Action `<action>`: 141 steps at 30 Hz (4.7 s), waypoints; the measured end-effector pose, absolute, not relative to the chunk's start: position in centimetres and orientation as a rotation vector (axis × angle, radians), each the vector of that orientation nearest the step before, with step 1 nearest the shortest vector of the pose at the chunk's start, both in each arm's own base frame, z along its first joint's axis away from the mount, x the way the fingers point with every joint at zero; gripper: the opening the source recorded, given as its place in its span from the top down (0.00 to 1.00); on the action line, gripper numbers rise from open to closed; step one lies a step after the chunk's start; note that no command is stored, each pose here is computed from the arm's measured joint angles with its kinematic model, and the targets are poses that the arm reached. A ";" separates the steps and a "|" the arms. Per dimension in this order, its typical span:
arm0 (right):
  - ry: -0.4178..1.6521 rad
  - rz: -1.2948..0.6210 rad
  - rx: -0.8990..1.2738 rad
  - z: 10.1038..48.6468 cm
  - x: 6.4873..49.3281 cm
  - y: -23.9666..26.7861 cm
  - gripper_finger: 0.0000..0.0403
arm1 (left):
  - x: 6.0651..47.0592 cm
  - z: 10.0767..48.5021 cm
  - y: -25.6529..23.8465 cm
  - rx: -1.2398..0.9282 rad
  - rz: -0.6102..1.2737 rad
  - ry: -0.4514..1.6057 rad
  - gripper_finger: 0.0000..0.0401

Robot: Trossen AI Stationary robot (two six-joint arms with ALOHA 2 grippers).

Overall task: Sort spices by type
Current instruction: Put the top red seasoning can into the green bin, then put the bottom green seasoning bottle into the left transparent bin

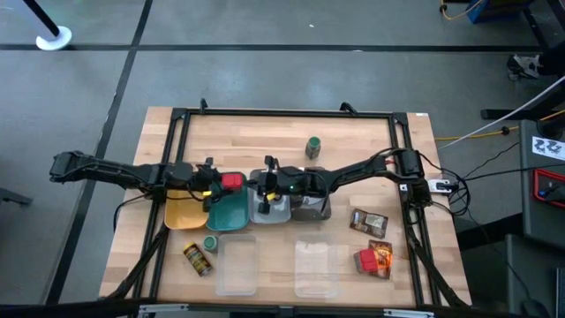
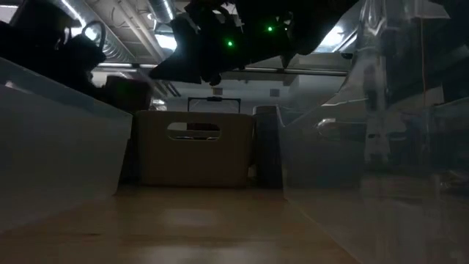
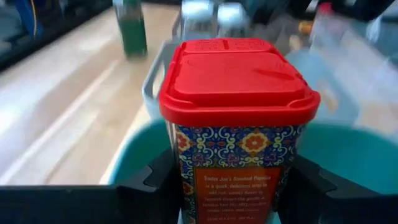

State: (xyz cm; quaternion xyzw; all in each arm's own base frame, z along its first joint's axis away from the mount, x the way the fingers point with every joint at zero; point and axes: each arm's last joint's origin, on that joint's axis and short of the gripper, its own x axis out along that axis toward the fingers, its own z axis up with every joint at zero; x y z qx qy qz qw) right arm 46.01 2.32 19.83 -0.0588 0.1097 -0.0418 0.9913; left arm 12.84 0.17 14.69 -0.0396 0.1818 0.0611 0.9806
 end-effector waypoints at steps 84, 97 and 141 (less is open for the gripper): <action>0.271 -0.093 -0.113 17.9 46.3 2.2 0.96 | 13.1 13.0 0.4 -0.092 0.226 0.516 0.54; 0.271 -0.093 -0.113 17.9 46.3 2.2 0.96 | 13.1 13.2 0.4 -0.116 0.230 0.496 0.49; 0.332 -0.076 -0.122 22.0 44.4 2.8 0.96 | 14.9 23.5 -2.2 -0.161 -0.167 0.392 0.33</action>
